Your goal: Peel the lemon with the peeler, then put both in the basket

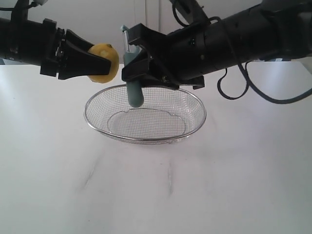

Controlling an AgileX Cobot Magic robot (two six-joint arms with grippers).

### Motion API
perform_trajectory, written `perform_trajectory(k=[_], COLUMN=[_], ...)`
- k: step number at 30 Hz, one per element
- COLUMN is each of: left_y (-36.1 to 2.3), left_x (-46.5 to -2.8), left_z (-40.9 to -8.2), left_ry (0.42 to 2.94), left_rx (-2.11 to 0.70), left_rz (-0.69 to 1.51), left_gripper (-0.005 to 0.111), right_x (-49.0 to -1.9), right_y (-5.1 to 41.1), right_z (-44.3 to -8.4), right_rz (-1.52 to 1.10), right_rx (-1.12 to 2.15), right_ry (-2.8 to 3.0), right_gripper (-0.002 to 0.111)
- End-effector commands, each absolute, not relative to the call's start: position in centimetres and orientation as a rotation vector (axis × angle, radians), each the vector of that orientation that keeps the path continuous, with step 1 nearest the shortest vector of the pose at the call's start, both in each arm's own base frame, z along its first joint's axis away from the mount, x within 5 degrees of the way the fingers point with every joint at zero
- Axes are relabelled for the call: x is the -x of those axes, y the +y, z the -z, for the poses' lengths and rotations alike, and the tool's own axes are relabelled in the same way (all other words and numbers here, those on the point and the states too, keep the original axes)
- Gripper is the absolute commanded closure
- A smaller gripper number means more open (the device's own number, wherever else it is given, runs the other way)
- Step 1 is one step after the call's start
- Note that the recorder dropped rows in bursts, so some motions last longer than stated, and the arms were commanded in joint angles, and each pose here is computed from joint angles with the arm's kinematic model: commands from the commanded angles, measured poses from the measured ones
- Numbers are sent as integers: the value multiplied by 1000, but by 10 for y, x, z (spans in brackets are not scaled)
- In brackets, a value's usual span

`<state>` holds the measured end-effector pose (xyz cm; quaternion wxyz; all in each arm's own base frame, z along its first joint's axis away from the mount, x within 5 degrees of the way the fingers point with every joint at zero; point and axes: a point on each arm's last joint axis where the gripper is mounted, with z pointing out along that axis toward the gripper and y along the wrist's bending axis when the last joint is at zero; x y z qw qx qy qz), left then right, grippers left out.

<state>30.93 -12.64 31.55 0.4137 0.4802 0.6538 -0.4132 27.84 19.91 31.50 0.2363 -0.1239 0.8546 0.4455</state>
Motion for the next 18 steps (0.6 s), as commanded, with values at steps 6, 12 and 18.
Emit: perform_trajectory(k=[6, 12, 18], left_y=[-128, -129, -129], left_x=[-306, -306, -306], left_z=[-321, -322, -322], left_ry=[1613, 1608, 1608], left_rx=[-1191, -1187, -1187], left_rz=[1081, 1086, 1086], left_gripper=[107, 107, 107], right_x=[-280, -284, -285], right_y=[197, 204, 207], right_z=[-303, -285, -280], right_rz=[-1153, -1224, -1272], right_rx=[342, 322, 326], right_ry=[2443, 2528, 2549], right_gripper=[108, 108, 108])
